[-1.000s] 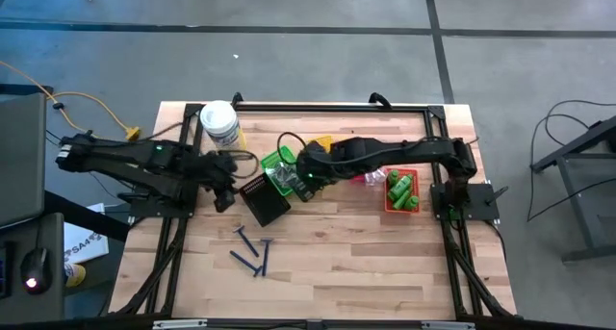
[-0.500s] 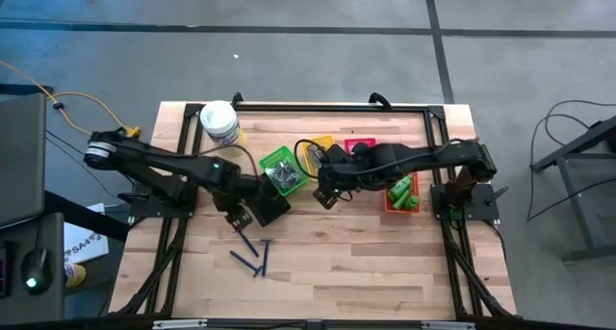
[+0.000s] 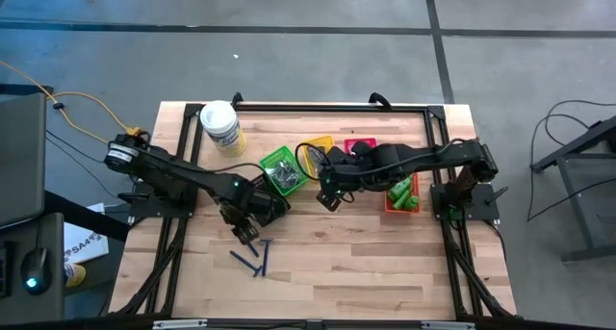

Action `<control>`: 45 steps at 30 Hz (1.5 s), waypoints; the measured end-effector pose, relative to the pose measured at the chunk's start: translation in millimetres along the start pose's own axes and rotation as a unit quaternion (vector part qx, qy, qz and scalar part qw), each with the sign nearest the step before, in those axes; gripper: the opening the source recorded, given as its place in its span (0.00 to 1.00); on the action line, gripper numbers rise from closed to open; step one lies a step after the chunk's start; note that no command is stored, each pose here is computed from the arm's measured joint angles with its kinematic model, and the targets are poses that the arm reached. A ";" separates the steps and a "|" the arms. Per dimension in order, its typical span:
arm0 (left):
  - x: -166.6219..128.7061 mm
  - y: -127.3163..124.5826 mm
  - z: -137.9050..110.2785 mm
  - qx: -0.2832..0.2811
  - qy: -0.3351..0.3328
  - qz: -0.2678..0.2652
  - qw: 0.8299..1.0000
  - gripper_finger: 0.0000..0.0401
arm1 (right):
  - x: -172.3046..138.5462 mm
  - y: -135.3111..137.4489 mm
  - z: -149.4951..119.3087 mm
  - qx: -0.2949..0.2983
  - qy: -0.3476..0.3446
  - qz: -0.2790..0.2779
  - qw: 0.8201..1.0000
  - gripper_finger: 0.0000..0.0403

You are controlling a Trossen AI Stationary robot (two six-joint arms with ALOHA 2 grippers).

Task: Pick & Place Travel size toiletries
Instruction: Put the blue razor into the black bin

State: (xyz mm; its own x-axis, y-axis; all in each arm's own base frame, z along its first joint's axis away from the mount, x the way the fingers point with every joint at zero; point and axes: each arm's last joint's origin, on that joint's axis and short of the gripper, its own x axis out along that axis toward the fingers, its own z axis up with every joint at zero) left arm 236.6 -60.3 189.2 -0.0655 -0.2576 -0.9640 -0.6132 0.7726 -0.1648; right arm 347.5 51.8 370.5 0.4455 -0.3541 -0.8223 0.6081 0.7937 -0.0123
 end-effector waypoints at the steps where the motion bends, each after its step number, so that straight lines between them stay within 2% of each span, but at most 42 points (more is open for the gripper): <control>1: 1.1 -2.3 1.6 0.008 -0.004 -0.009 1.000 0.40 | 0.0 -0.2 -0.1 -0.002 0.001 -0.001 1.000 0.41; 3: 4.0 -6.5 0.3 0.030 -0.011 -0.008 0.999 0.40 | 0.0 -0.3 -0.3 -0.004 0.001 -0.001 1.000 0.41; 9: 10.6 -1.7 0.4 0.007 0.001 0.037 0.999 0.49 | 0.0 -0.7 -0.8 -0.006 0.004 -0.003 1.000 0.41; 15: 34.3 5.5 0.0 0.014 0.033 0.019 0.999 0.59 | 0.2 -0.9 -1.0 -0.007 0.005 -0.004 1.000 0.41; 18: 42.6 15.4 -4.4 0.005 0.049 0.036 0.998 0.60 | 0.3 -0.8 -1.1 -0.006 0.006 -0.005 1.000 0.41; 22: 44.6 16.1 -4.1 0.020 0.043 0.029 0.998 0.60 | 0.3 -0.7 -1.0 -0.007 0.005 -0.004 1.000 0.41; 28: 45.1 8.4 1.6 0.037 0.019 -0.012 0.999 0.60 | 0.3 -0.8 -1.0 -0.007 0.005 -0.004 1.000 0.41; 36: 44.9 7.6 1.2 0.039 0.028 -0.022 0.999 0.60 | 0.3 -0.8 -1.0 -0.005 0.006 -0.004 1.000 0.41; 40: 44.3 6.8 0.4 0.019 0.040 -0.034 0.998 0.60 | 0.3 -0.8 -1.0 -0.003 0.006 -0.004 1.000 0.41; 45: 33.7 7.3 -3.3 -0.028 0.023 -0.047 0.998 0.60 | 0.3 -0.8 -1.1 -0.003 0.006 -0.004 1.000 0.41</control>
State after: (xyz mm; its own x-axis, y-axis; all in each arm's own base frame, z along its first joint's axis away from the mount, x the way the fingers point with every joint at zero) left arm 227.3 -65.3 156.3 -0.0412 -0.3546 -0.9341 -0.6606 0.7111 -0.2408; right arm 346.5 51.6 369.7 0.4327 -0.3555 -0.8285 0.6075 0.7939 -0.0234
